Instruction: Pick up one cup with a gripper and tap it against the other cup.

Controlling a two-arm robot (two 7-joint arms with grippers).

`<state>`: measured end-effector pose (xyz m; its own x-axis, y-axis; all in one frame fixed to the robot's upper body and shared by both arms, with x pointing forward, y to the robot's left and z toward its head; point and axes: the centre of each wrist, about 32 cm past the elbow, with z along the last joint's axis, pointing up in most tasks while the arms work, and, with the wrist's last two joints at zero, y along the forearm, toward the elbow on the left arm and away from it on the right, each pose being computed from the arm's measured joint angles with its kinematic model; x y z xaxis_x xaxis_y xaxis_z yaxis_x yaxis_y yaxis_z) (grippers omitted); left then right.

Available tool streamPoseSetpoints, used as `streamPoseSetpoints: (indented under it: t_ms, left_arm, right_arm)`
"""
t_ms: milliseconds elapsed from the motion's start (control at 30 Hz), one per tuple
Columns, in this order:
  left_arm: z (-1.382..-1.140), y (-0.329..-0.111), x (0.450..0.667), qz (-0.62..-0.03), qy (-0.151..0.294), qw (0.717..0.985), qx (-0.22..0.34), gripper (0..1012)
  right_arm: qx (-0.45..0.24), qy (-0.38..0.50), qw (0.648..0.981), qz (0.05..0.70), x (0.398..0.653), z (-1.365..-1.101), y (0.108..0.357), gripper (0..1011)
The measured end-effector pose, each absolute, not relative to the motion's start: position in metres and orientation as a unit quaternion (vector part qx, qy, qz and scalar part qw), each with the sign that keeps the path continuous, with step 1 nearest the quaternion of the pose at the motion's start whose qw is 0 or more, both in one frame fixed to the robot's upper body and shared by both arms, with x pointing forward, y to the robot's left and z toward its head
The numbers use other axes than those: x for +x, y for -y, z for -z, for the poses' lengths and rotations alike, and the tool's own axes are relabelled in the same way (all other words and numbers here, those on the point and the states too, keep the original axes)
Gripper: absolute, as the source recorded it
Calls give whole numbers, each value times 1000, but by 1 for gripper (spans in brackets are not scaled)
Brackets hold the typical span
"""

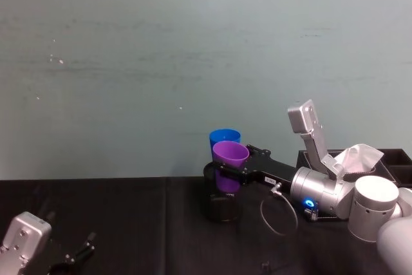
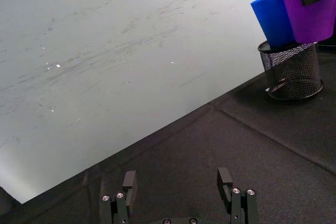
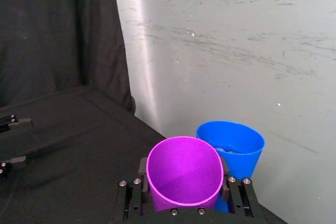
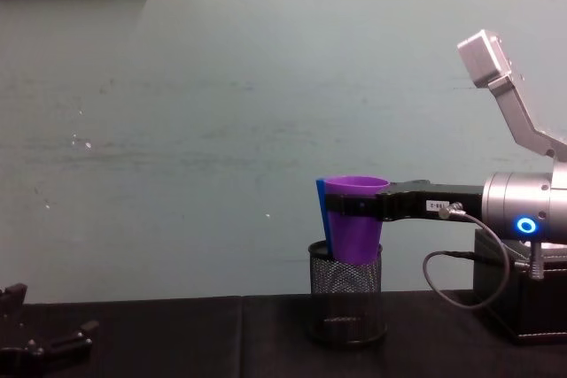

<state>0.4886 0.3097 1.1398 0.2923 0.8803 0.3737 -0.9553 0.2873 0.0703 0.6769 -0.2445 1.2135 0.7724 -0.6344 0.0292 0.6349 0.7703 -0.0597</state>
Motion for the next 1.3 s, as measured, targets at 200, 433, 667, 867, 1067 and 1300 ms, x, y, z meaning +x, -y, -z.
streamPoseSetpoints:
  t_ms: [200,433,667,867,1067,1300]
  left_arm:
    - [-1140,-310,489,-580,132,791,141,1000]
    - [-1140,-310,489,-580,132,791,141,1000]
    - [-1140,-310,489,-580,132,791,141,1000]
    - [-1140,-310,489,-580,132,791,141,1000]
    - [-1140,-310,489,-580,132,791,141,1000]
    - [-1140,-310,489,-580,132,791,141,1000]
  right_arm:
    - [-33,4,941,337,677,-1213,245,734]
    - [-33,4,941,337,677,-1213,245,734]
    - [-33,4,941,337,677,-1213,245,734]
    - [-33,4,941,337,677,-1213,245,734]
    - [-33,4,941,337,677,-1213,245,735]
    - [-33,4,941,337,677,-1214,245,734]
